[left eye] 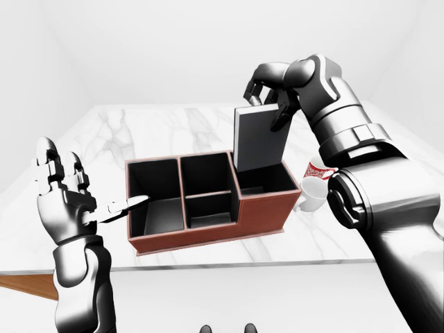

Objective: Pick up the book and place it in the right compartment of the caddy.

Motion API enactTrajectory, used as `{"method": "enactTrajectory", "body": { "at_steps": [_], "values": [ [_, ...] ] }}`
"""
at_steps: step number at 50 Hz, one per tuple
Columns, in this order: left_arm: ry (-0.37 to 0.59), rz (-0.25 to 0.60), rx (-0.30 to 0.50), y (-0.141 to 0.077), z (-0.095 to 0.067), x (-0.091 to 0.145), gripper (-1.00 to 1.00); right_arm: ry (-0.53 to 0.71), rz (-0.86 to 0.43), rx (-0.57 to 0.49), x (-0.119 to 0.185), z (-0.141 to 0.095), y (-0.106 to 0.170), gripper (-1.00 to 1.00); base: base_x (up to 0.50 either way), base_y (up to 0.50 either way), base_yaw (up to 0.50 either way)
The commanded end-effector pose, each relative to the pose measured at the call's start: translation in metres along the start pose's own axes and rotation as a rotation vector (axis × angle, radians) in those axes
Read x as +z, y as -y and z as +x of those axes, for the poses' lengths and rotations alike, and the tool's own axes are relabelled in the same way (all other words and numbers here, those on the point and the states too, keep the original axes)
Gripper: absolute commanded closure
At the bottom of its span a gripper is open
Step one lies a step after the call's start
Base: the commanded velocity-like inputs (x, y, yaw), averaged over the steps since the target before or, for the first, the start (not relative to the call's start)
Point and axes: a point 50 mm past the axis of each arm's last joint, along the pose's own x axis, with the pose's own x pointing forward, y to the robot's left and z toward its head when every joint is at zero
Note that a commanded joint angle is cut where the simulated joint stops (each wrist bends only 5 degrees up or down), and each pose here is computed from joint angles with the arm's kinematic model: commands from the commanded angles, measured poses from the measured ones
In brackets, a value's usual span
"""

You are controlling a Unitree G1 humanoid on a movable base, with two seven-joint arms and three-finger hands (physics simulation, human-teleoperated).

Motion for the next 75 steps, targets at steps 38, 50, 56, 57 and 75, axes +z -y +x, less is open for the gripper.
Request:
{"method": "enactTrajectory", "body": {
  "at_steps": [38, 50, 56, 57, 75],
  "values": [
    [0.003, -0.001, -0.001, 0.0, 0.0, 0.001, -1.0, -0.061, 0.061, 0.017, -0.03, 0.0, -0.005, 1.0, 0.0, 0.0, 0.0],
    [0.005, -0.003, 0.0, 0.0, 0.0, 0.001, -1.0, -0.076, 0.08, 0.049, -0.039, 0.005, -0.016, 1.0, 0.0, 0.0, 0.0],
    [0.003, -0.003, 0.0, 0.0, 0.001, 0.001, -1.0, -0.072, 0.08, 0.05, -0.037, 0.006, -0.017, 1.0, 0.0, 0.0, 0.0],
    [0.003, -0.002, 0.0, 0.0, 0.001, 0.001, -1.0, -0.071, 0.079, 0.05, -0.037, 0.006, -0.016, 1.0, 0.0, 0.0, 0.0],
    [-0.003, -0.002, 0.001, 0.0, 0.001, -0.001, -1.0, -0.074, 0.086, 0.087, -0.039, 0.012, -0.03, 1.0, 0.0, 0.0, 0.0]
  ]
}}
